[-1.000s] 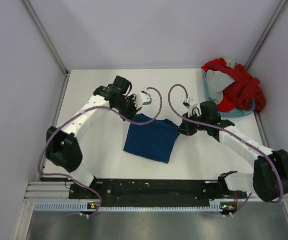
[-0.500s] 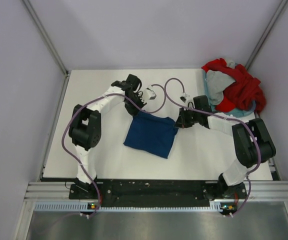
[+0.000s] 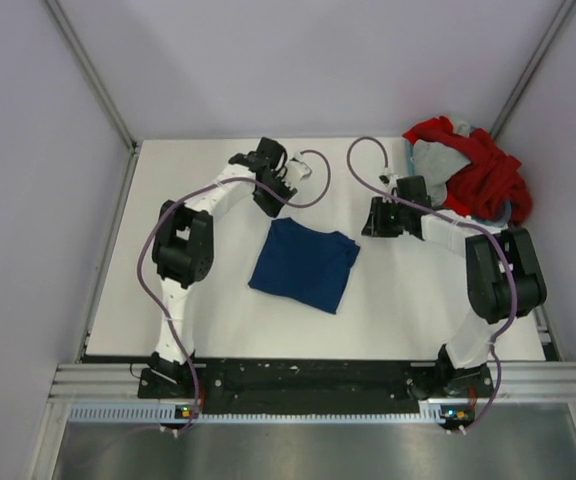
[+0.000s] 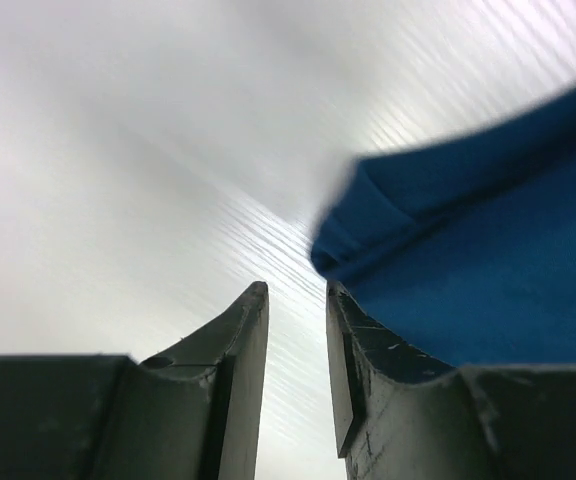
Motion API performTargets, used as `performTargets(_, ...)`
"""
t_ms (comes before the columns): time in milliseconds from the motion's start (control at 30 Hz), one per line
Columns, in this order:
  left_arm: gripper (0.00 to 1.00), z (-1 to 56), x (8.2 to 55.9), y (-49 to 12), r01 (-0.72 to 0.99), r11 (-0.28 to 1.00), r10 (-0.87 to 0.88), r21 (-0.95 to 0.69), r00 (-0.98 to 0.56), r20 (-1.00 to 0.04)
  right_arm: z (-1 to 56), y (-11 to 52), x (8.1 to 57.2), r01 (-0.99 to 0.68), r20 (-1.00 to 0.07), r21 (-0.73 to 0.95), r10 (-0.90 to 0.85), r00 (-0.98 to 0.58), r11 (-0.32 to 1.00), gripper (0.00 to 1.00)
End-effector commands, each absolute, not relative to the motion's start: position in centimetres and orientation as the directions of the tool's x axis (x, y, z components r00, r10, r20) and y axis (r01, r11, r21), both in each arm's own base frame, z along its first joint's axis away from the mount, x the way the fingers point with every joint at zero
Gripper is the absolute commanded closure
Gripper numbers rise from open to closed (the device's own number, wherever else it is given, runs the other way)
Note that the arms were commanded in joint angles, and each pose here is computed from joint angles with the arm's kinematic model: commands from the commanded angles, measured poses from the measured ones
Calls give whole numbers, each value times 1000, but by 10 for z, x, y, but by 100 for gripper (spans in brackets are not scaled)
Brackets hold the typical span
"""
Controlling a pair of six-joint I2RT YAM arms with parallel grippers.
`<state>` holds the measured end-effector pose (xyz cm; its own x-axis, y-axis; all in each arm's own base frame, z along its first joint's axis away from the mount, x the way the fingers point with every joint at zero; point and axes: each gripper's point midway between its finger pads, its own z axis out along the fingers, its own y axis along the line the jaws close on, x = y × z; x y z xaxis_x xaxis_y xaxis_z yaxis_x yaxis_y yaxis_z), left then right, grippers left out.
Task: Fold and stack the t-shirts
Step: Smooth out wrinkles on the folded tshirt
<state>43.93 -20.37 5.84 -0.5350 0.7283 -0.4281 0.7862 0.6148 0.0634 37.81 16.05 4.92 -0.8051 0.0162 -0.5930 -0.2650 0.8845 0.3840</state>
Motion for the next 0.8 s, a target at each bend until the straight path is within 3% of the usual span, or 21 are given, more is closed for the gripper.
performTargets(0, 65, 109, 489, -202, 675, 725, 622, 133, -561, -546, 81, 147, 397, -174, -596, 362, 84, -799, 916, 65)
performTargets(133, 62, 133, 461, -198, 684, 726, 582, 77, -552, -597, 91, 153, 353, -173, -587, 344, 68, -807, 923, 57)
performTargets(233, 57, 139, 433, -198, 705, 708, 567, 31, -543, -619, 84, 166, 326, -153, -547, 425, 118, -828, 892, 48)
performTargets(333, 55, 135, 405, -198, 705, 708, 541, -42, -579, -609, 78, 174, 321, -115, -520, 502, 193, -832, 857, 34)
performTargets(433, 53, 128, 384, -198, 696, 712, 513, -96, -608, -606, 72, 189, 328, -108, -485, 568, 226, -845, 816, 33)
performTargets(667, 50, 108, 372, -185, 568, 798, 361, -202, -719, -595, 52, 216, 353, -75, -394, 661, 260, -882, 747, 39)
performTargets(700, 50, 105, 373, -182, 550, 808, 343, -211, -731, -590, 51, 218, 357, -72, -390, 670, 268, -881, 739, 42)
performTargets(767, 50, 96, 373, -177, 515, 825, 304, -235, -754, -583, 46, 222, 364, -71, -384, 680, 271, -883, 730, 61)
